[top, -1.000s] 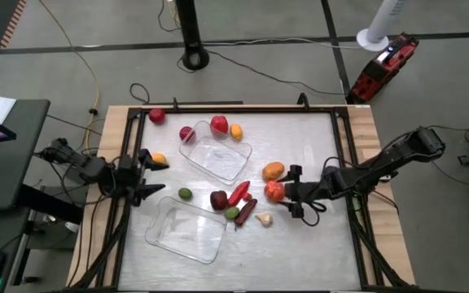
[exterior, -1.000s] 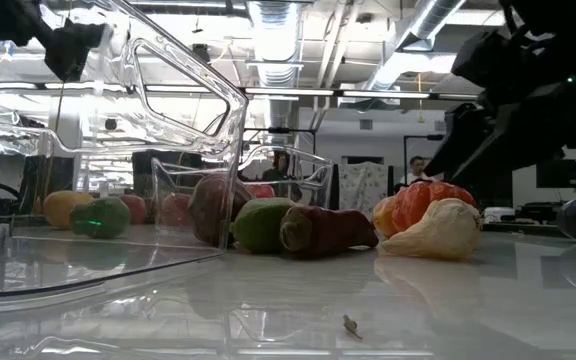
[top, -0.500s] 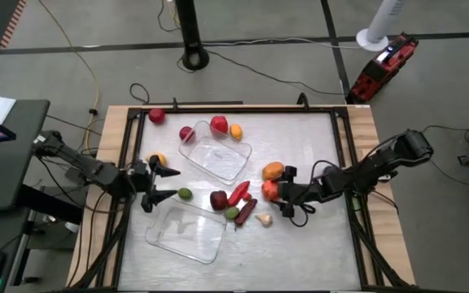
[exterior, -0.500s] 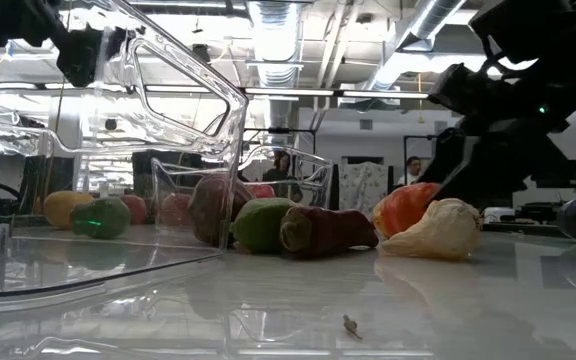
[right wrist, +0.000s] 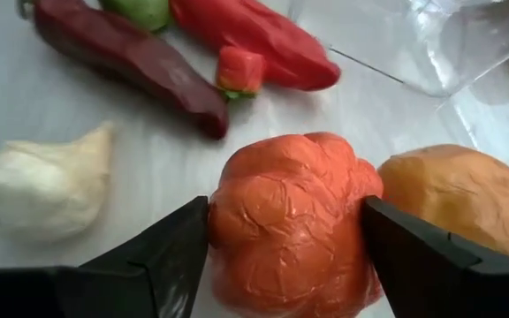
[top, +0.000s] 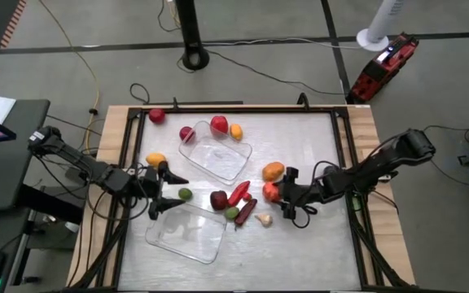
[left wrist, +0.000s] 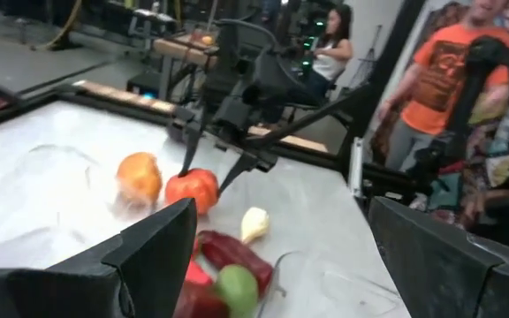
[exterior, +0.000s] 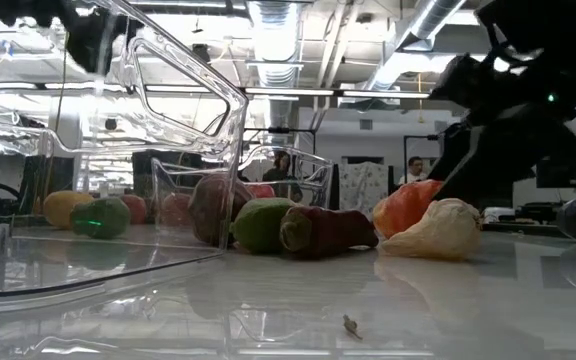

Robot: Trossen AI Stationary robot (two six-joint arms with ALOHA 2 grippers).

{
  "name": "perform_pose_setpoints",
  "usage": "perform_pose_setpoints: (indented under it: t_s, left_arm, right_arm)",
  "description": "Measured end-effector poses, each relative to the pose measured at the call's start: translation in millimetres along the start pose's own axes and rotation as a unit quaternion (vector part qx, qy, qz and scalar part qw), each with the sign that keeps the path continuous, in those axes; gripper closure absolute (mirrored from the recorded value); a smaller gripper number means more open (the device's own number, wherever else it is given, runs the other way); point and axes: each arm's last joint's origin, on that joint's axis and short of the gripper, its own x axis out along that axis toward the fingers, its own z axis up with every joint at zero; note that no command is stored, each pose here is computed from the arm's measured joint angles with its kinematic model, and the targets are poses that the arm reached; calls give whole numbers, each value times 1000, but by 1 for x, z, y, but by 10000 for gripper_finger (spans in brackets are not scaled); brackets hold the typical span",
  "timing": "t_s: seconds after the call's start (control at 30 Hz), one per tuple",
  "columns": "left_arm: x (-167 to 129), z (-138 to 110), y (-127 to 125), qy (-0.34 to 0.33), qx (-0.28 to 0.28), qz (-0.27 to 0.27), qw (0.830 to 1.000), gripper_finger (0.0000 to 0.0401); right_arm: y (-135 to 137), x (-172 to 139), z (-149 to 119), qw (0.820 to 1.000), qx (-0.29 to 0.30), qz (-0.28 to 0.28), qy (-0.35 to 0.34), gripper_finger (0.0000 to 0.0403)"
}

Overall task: Sort produce into baskets
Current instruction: Put the orange pumpkin into the bottom transparent bin

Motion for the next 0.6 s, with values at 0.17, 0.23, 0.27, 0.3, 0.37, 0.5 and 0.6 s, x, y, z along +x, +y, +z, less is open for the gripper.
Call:
perform_pose_setpoints:
  t_s: [0.17, 0.23, 0.27, 0.3, 0.37, 0.5, 0.6]
  left_arm:
    - [4, 7, -5, 6, 23, -9, 1000, 79]
    - [6, 7, -6, 14, 27, -8, 1000, 79]
    - [6, 6, -6, 19, 29, -7, 999, 79]
    - [6, 6, -6, 21, 30, -6, 999, 79]
    - [7, 6, -6, 21, 30, -7, 999, 79]
    - [7, 6, -7, 23, 26, -16, 999, 79]
    - [7, 6, -7, 25, 21, -19, 999, 79]
  right_arm:
    - [1, -6, 17, 1000, 8, 5, -18, 99]
    - [1, -7, 22, 1000, 11, 7, -24, 99]
    - [2, -8, 26, 999, 13, 11, -28, 100]
    - [3, -9, 30, 999, 14, 14, -34, 100]
    - [6, -12, 38, 999, 17, 19, -47, 100]
    - [12, -19, 58, 996, 24, 41, -76, 100]
    - [18, -26, 76, 992, 34, 55, -109, 100]
